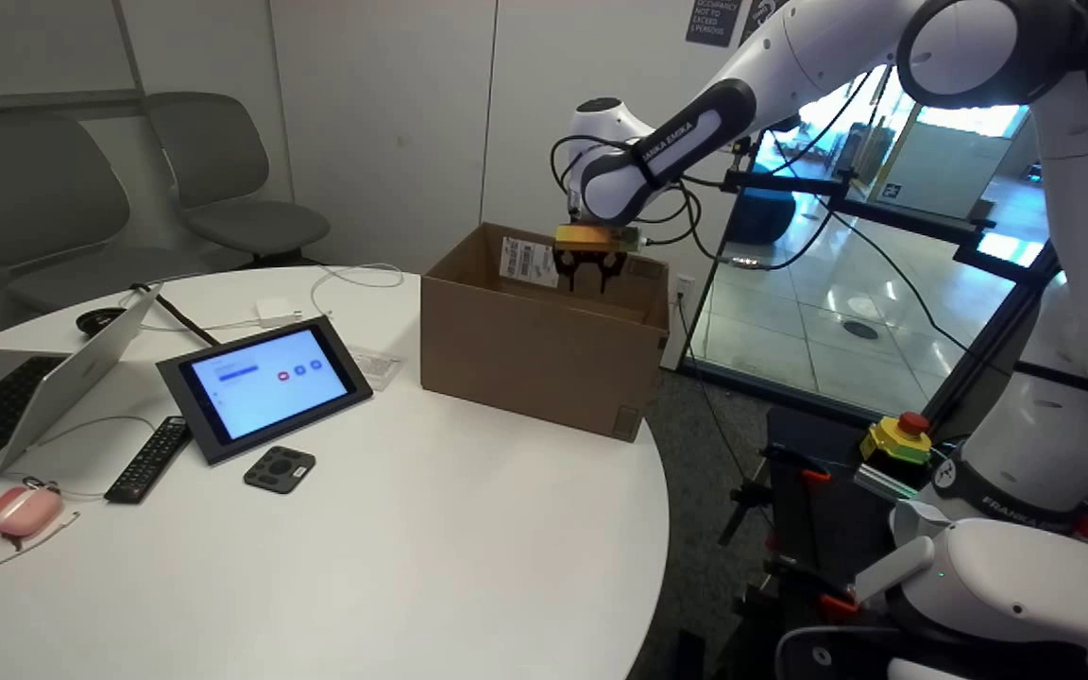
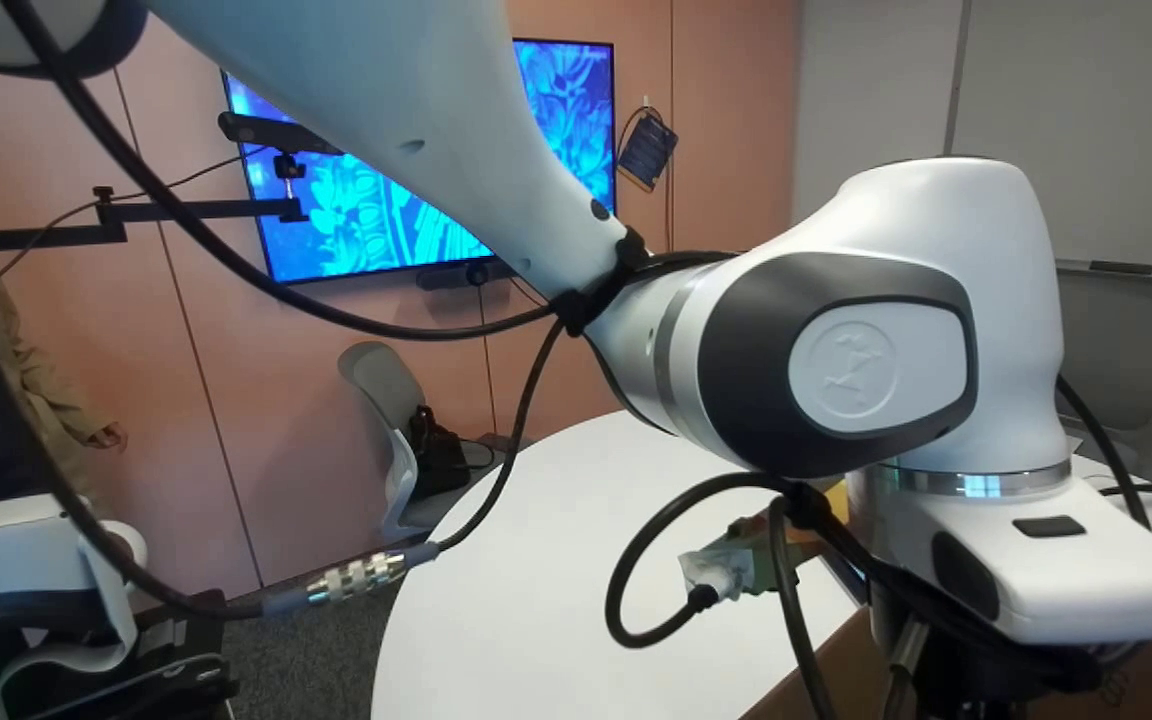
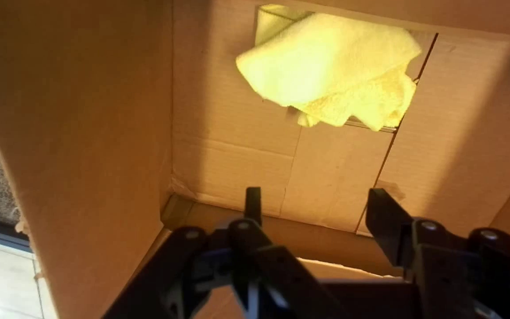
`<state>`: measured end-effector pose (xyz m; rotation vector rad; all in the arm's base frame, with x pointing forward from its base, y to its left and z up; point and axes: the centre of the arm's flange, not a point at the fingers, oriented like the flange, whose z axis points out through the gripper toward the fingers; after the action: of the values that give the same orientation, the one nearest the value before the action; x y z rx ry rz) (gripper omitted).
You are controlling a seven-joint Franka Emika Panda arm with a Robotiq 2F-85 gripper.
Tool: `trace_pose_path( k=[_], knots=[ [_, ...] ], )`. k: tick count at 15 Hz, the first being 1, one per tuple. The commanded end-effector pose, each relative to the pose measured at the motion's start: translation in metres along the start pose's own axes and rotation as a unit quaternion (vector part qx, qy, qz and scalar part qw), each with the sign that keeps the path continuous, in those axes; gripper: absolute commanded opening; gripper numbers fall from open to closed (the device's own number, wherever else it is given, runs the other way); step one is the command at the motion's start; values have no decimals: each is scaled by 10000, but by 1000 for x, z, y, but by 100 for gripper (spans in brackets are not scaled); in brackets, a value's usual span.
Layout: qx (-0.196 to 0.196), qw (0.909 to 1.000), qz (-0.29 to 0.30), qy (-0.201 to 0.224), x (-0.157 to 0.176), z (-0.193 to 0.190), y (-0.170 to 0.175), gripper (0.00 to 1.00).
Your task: Pick up the marker, put it on the towel , fold the towel together with the marker and put it in the box
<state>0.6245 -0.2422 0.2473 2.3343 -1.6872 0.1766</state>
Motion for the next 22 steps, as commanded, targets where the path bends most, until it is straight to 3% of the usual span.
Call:
trace_pose_path(
  k=[1,3,6,10,15,22],
  knots=[
    [115,9998,134,96,3,-13,0,93],
    [199,9996,57,166,-3,-28,6,100],
    [390,9981,-348,312,-17,-64,14,100],
    [633,9886,-1215,618,-62,-130,25,100],
    [984,9612,-2423,874,-141,-198,37,100],
    [1259,9179,-3716,598,-226,-265,68,100]
  ],
)
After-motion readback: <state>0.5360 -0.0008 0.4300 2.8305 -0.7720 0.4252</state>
